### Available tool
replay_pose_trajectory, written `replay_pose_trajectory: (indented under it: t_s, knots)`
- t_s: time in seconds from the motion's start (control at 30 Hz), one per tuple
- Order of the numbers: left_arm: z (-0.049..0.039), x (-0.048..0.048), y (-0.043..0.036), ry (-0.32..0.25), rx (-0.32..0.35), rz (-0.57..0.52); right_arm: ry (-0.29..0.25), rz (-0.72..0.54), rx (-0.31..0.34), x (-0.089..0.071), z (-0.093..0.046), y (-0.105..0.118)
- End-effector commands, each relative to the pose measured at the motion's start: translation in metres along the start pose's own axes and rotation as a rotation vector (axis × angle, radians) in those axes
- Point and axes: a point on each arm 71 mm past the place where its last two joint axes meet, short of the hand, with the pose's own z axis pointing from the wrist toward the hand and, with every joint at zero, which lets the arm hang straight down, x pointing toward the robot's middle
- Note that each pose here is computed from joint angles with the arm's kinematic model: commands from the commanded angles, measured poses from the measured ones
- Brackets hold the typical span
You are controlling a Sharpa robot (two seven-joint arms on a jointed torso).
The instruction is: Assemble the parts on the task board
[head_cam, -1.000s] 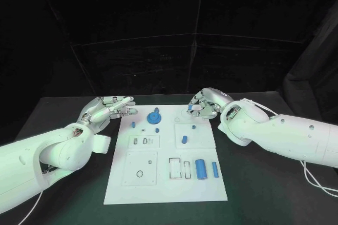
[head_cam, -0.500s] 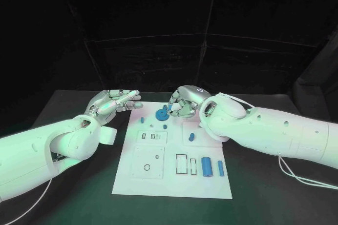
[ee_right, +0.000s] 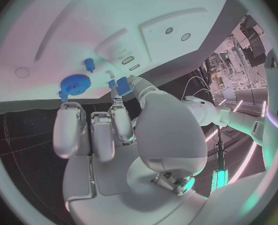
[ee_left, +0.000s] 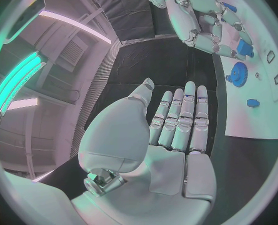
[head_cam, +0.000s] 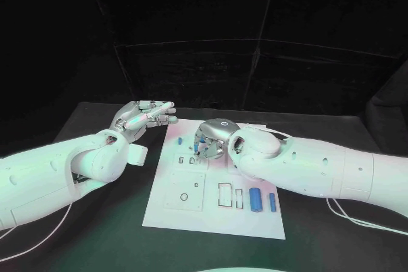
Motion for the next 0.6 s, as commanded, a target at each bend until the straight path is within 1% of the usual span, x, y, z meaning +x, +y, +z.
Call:
replay_pose_trajectory:
  t_s: [0.03,0.2,0.6]
  knots:
    - [0.0010,-0.0004,-0.0026,-0.006,0.020,0.008,0.024,-0.047,-0.007,0.004,0.001,0.003]
    - [0.0018,-0.0003,-0.0025,-0.005,0.021,0.007,0.038,-0.049,-0.011,0.011,0.001,0.007]
    - [0.0028,0.0001,-0.0021,-0.001,0.020,0.006,0.065,-0.053,-0.006,0.018,0.001,0.007]
